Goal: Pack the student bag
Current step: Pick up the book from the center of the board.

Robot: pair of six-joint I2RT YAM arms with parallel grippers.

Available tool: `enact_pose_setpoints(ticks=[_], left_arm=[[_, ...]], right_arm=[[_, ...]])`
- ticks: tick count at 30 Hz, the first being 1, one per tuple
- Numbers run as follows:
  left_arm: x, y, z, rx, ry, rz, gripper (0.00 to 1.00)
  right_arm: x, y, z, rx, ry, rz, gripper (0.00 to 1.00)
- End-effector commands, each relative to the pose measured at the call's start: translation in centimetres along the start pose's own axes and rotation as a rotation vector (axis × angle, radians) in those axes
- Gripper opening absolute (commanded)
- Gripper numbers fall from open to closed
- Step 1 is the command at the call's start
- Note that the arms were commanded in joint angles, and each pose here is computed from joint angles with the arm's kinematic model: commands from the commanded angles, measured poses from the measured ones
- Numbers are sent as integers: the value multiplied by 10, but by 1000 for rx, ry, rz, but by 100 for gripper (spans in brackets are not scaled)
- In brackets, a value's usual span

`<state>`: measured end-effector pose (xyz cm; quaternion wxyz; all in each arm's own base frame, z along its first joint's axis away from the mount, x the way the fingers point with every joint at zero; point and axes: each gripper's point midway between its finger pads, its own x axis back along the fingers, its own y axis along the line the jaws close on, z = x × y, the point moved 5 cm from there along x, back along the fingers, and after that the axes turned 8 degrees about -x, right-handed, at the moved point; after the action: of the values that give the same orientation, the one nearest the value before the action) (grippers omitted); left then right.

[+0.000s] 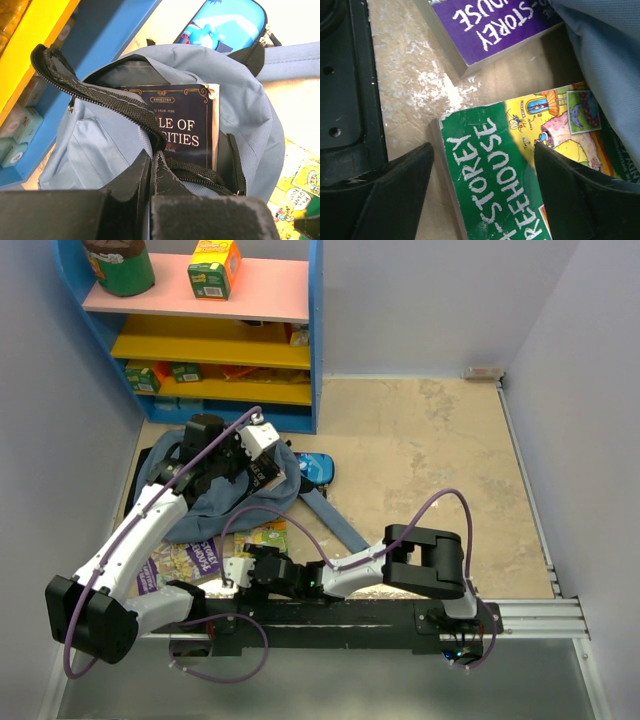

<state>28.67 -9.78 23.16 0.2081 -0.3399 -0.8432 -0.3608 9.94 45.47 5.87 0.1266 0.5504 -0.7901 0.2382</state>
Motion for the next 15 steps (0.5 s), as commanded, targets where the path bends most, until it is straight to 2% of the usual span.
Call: enact_pose_setpoints(ticks=[1,4,5,7,8,9,13,15], left_arm=[[7,8,-16,-31,-97,-32,0],[6,5,-15,-30,-96,-18,0],[6,5,-15,-29,-96,-16,0],[6,4,-14,-29,-93,-12,0],[7,4,-14,-31,-92,-11,0],[7,3,-14,-34,-91,-8,0],[8,1,-12,-41,-89,0,0],[7,0,-12,-42,-91,9,0]], right_arm=[[0,3,-5,-57,-21,-49,81],[0,2,-1,-114,-11,-113,70],[-1,4,1,-129,-6,-148,62],[-3,0,3,-159,-2,-160,54],[-3,1,5,-165,10,-177,43],[-5,-1,5,-170,14,-175,38],[-10,1,18,-158,72,-169,27],[-9,0,22,-158,87,-155,17]])
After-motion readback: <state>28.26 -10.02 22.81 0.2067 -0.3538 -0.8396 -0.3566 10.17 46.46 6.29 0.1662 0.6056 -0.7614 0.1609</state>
